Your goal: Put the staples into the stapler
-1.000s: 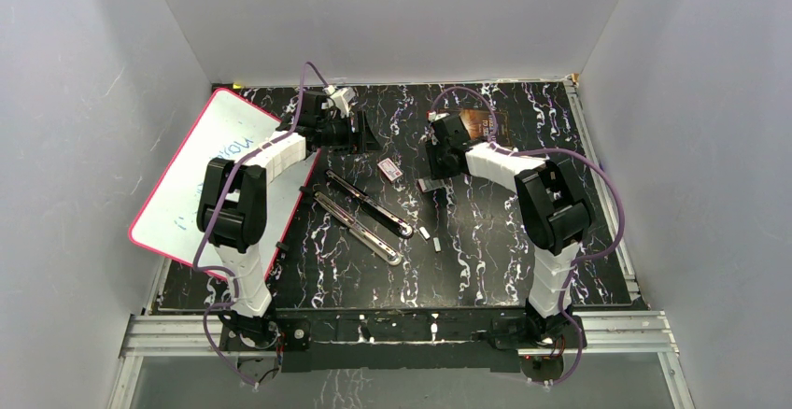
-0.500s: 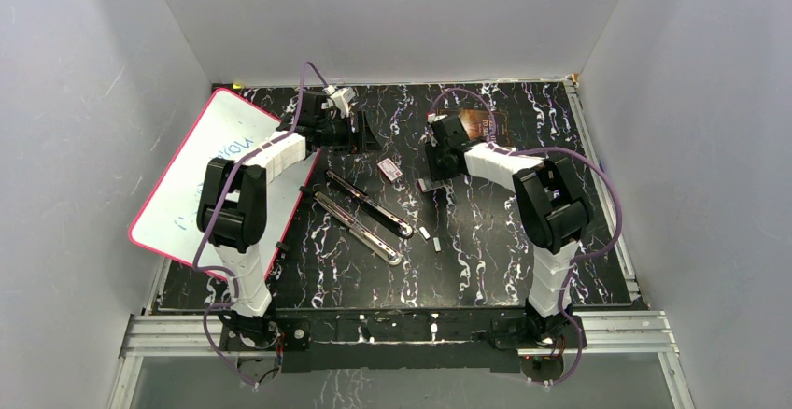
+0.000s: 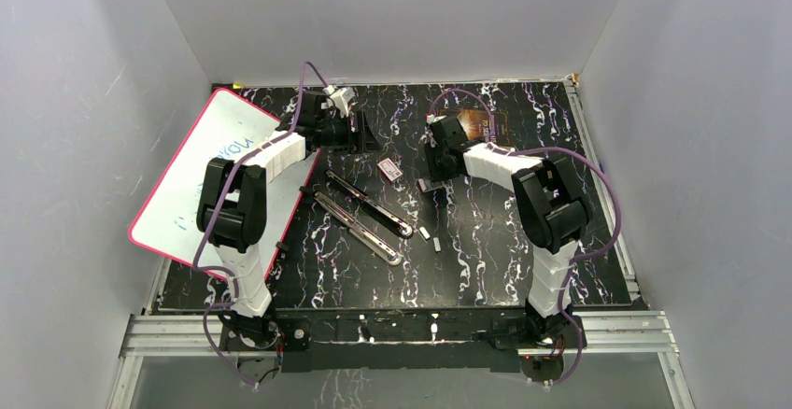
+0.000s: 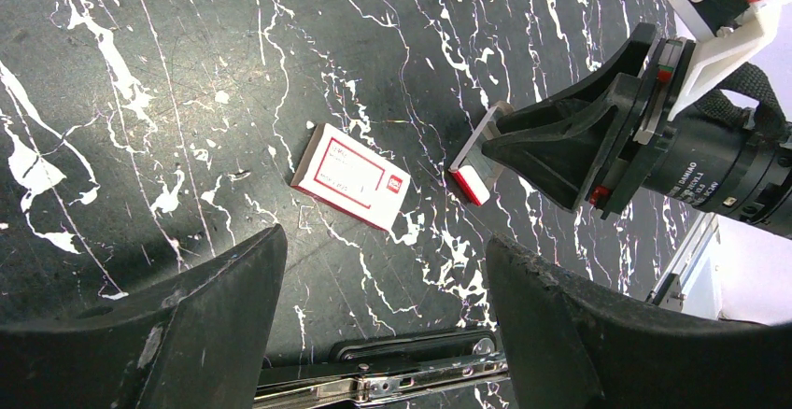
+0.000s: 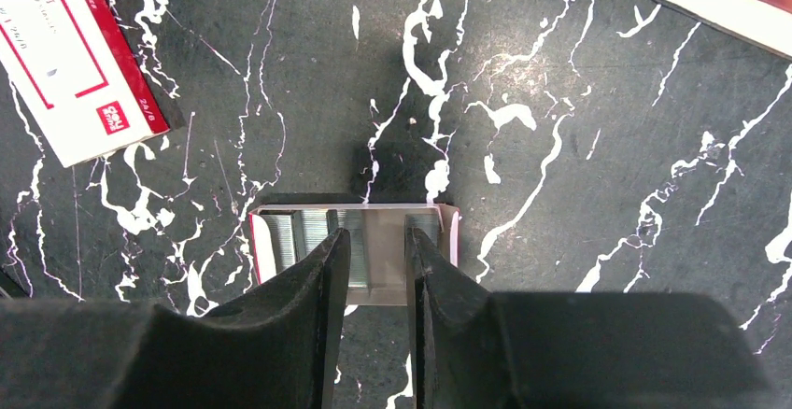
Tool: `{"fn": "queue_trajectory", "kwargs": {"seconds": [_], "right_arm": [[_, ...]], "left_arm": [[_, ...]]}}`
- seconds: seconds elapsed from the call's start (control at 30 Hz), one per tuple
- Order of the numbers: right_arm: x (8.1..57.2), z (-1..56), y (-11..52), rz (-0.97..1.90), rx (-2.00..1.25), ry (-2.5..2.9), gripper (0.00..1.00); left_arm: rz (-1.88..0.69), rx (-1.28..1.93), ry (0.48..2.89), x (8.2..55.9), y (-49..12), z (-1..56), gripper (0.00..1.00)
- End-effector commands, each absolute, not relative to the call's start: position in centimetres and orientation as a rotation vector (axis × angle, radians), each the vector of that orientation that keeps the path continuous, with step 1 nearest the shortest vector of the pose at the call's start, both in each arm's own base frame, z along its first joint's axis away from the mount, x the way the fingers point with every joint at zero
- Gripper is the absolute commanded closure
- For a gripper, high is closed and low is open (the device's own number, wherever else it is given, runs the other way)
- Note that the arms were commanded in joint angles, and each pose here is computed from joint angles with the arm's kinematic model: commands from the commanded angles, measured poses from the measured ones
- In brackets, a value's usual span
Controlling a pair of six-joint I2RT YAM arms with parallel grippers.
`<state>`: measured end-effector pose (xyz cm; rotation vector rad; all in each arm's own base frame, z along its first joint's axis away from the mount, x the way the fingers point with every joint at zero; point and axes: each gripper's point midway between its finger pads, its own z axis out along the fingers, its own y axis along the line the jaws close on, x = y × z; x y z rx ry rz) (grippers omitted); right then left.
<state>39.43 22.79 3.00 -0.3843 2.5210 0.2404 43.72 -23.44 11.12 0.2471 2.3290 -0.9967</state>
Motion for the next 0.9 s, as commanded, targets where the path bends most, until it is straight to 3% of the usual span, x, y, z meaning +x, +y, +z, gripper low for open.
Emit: {"fn": "queue_trajectory", "kwargs": {"seconds": [0.0,0.23,0.87], "right_arm": [[40.12,3.27,23.22,0.231,-0.402,2.514,0.64],[39.92,2.94,23.17,0.222,-0.408,2.525,0.69],[40.13,3.74,23.64,0.247,-0.417,2.504,1.0]], "left_arm": [[-1.014,0.277,2.255,43.49,-23.34,14.63,0.24],[-1.015,0.276,2.254,43.5,-23.31,14.69,0.24],[-1.012,0.272,2.254,43.6,-23.18,14.67,0.24]]}}
